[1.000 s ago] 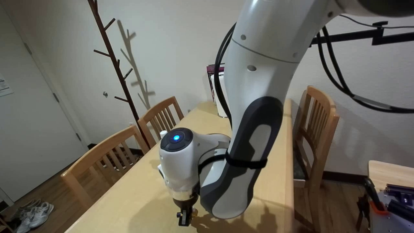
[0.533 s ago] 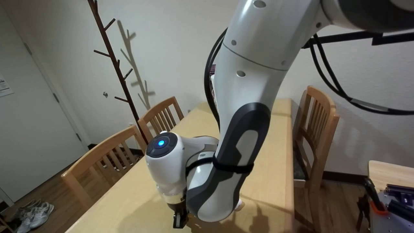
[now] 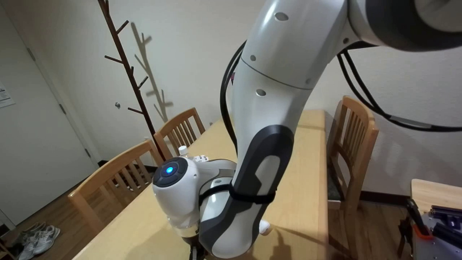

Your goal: Move the chapstick to the left

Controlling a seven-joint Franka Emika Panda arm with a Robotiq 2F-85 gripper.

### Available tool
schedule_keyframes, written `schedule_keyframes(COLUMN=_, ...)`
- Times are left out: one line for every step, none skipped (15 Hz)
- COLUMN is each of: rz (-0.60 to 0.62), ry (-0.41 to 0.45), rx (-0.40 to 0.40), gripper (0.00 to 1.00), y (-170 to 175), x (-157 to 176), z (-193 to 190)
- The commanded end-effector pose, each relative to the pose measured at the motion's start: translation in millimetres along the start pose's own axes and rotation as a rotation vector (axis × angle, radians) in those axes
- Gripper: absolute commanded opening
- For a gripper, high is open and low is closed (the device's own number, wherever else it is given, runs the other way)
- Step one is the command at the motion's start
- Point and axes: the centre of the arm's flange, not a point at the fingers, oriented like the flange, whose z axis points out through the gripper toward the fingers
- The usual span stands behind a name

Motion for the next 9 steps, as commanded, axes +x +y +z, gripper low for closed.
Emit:
schedule_keyframes(rz=-0.008, ry=-0.037, rx=0.004, gripper=0.44, y=2.2, x=8.5, z=8.4)
schedule_keyframes(rz=-0.004, ry=-0.041, rx=0.008, gripper=0.5, y=2.6, x=8.5, z=9.0)
schedule_keyframes(rz=-0.004, ry=-0.045, rx=0.005, gripper=0.55, y=3.8, x=9.2, z=8.6)
schedule_keyframes(rz=0.002, ry=-0.048, rx=-0.001, gripper=0.63, y=5.1, x=9.9, z=8.3)
schedule_keyframes(rz=0.005, ry=-0.051, rx=-0.003, gripper=0.68, y=6.0, x=10.5, z=8.2)
schedule_keyframes(rz=0.005, ry=-0.052, rx=-0.013, gripper=0.74, y=6.6, x=11.2, z=7.8)
schedule_keyframes(rz=0.006, ry=-0.051, rx=-0.013, gripper=0.82, y=6.9, x=11.6, z=7.3)
schedule_keyframes(rz=0.005, ry=-0.049, rx=-0.016, gripper=0.87, y=7.1, x=11.7, z=7.1)
schedule_keyframes(rz=0.004, ry=-0.05, rx=-0.014, gripper=0.95, y=7.2, x=11.3, z=7.1)
